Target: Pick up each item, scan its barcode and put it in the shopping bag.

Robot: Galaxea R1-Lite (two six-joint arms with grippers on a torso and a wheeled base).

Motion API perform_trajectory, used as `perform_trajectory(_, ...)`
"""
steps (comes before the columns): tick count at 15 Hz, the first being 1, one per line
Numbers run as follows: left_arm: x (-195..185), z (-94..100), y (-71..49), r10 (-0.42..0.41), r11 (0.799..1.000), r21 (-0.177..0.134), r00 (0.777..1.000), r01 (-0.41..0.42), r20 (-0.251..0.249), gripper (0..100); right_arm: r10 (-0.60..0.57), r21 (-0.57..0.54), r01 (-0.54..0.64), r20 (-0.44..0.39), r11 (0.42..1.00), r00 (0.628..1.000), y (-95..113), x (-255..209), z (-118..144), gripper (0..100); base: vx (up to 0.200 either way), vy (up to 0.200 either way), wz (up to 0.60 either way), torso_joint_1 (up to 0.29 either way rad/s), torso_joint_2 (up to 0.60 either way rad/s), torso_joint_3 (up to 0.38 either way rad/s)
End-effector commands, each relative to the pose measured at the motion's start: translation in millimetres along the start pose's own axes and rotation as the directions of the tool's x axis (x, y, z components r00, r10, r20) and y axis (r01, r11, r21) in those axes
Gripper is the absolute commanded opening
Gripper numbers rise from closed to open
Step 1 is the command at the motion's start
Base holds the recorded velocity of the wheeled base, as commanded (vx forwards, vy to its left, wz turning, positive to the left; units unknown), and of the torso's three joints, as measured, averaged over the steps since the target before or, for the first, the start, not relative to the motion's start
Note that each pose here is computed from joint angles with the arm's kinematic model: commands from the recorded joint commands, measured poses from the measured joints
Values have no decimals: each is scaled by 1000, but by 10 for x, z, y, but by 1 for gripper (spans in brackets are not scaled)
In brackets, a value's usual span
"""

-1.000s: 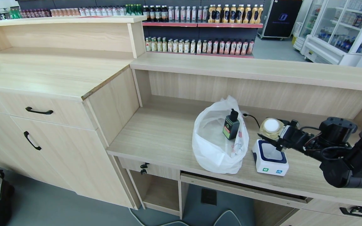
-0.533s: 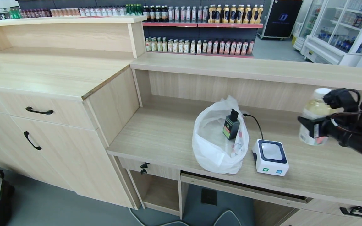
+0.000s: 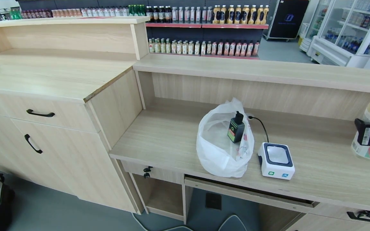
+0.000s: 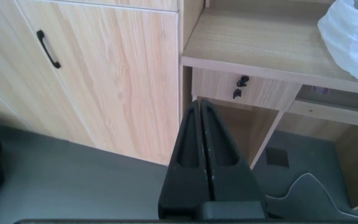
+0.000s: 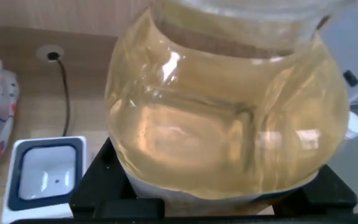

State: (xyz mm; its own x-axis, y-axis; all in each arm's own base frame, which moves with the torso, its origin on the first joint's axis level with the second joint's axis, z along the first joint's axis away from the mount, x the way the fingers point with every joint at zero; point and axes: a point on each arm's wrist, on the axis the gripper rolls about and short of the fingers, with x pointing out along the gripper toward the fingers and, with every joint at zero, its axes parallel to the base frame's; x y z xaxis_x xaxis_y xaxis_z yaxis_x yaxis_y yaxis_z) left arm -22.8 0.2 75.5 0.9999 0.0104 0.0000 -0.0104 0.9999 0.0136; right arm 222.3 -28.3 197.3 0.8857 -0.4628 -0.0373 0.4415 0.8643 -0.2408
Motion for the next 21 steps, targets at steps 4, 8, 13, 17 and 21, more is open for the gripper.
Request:
perform_trajectory(4, 0, 0, 0, 2, 1000, -1, 1000, -2, 0, 0, 36, -5, -36, 76, 999, 996, 140, -3, 96, 0, 0, 0, 600, 4, 4, 2)
perform_trajectory(8, 0, 0, 0, 0, 1000, 0, 1000, 0, 0, 0, 65, -38, -61, 117, 997, 991, 259, 88, 235, 0, 0, 0, 600, 1, 5, 4)
perform_trajectory(13, 0, 0, 0, 0, 1000, 0, 1000, 0, 0, 0, 457, -26, -456, 44, 889, 888, 414, 321, -166, 0, 0, 0, 120, 1, 0, 0)
perform_trajectory(17, 0, 0, 0, 0, 1000, -1, 1000, 0, 0, 0, 568, 13, -569, -71, 822, 820, 616, 558, -535, 0, 0, 0, 0, 0, 0, 0)
perform_trajectory(21, 0, 0, 0, 0, 1000, 0, 1000, 0, 0, 0, 637, 32, -638, -100, 770, 764, 763, 687, -761, 0, 0, 0, 0, 0, 0, 0)
